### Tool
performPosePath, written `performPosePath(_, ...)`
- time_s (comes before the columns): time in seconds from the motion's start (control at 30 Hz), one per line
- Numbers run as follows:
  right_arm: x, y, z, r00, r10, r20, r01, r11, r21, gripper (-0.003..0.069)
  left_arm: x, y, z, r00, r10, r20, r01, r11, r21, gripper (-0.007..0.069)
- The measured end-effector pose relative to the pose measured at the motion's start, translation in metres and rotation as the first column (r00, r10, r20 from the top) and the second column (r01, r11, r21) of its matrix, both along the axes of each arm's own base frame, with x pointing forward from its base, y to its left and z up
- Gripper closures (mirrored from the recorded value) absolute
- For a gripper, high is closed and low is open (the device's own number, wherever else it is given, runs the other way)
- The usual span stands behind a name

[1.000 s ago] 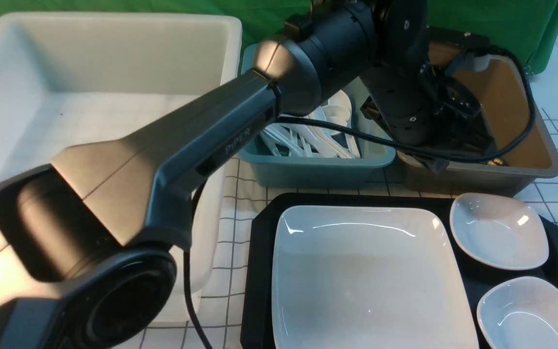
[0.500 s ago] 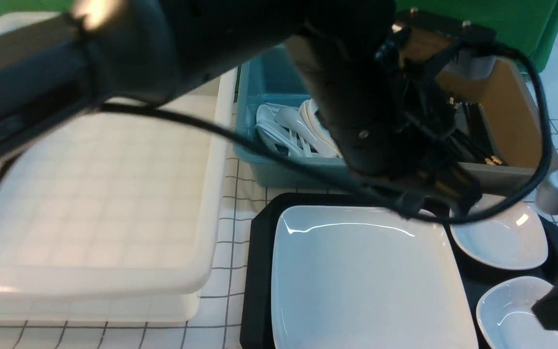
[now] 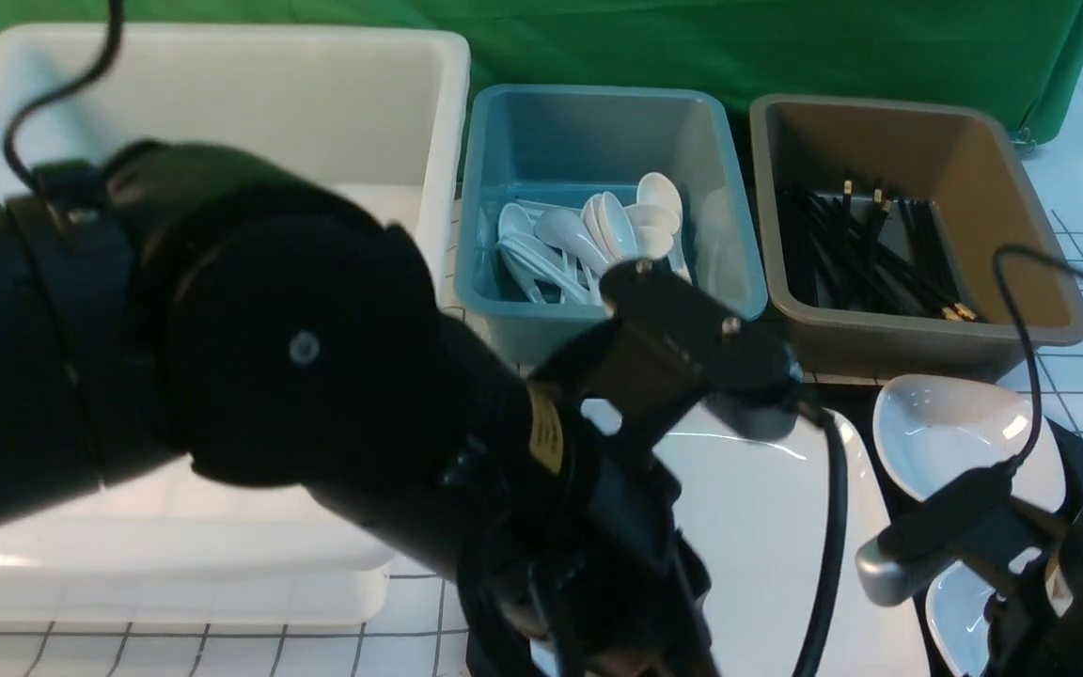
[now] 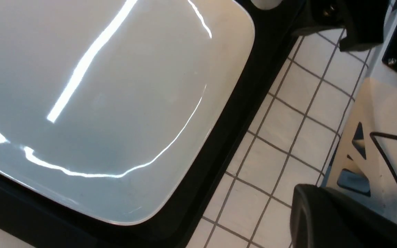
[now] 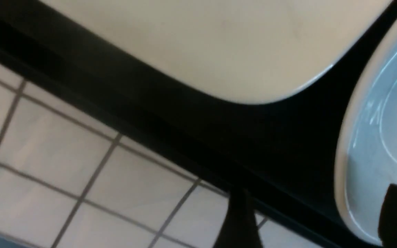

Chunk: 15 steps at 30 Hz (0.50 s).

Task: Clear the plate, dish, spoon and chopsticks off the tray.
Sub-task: Use the right arm to grab a small plate from the dinner plate

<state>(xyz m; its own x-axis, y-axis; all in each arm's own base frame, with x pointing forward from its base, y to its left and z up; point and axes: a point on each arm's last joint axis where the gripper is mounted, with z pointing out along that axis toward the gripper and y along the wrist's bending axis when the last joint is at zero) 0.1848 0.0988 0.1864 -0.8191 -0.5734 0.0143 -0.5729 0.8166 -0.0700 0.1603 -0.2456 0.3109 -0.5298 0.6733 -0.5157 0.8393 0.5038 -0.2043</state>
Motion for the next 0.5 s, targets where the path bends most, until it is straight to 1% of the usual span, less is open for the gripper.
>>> performPosePath(0.13,0.003,-0.004,-0.014,0.999,-0.014,0.030,0.015,0.999,-0.041,0.0148,0.000,0.000,-0.003,1.000,-0.014,0.016,0.014,1.000,-0.001,0.0629)
performPosePath(0.23,0.006,-0.003,-0.015,0.999,-0.008,0.052,0.010,0.999,-0.041,0.0158,0.001,-0.001,-0.002,1.000,-0.011,0.030,0.012,1.000,-0.016,0.0629)
performPosePath(0.27,0.007,-0.003,-0.015,0.998,-0.009,0.066,0.011,0.999,-0.035,0.0176,0.002,-0.002,-0.001,0.999,-0.008,0.036,0.009,1.000,-0.023,0.0629)
performPosePath(0.33,0.008,-0.002,-0.015,0.997,-0.011,0.073,0.013,0.999,-0.032,0.0240,0.003,-0.003,0.000,0.999,-0.004,0.048,0.006,0.999,-0.036,0.0629)
performPosePath(0.4,0.008,-0.002,-0.017,0.997,-0.009,0.070,0.011,0.999,-0.035,0.0323,0.004,-0.003,0.000,0.999,-0.004,0.054,0.006,0.999,-0.043,0.0629)
performPosePath(0.43,0.009,-0.002,-0.017,0.997,-0.009,0.072,0.011,0.999,-0.034,0.0342,0.004,-0.003,0.000,0.999,-0.003,0.055,0.006,0.999,-0.044,0.0629)
performPosePath(0.47,0.009,-0.002,-0.017,0.997,-0.003,0.073,0.006,0.999,-0.034,0.0416,0.004,-0.004,0.001,0.998,-0.001,0.057,0.004,0.999,-0.050,0.0629)
performPosePath(0.5,0.009,-0.002,-0.017,0.997,-0.001,0.073,0.003,0.999,-0.034,0.0434,0.004,-0.004,0.001,0.998,0.000,0.058,0.003,0.999,-0.050,0.0629)
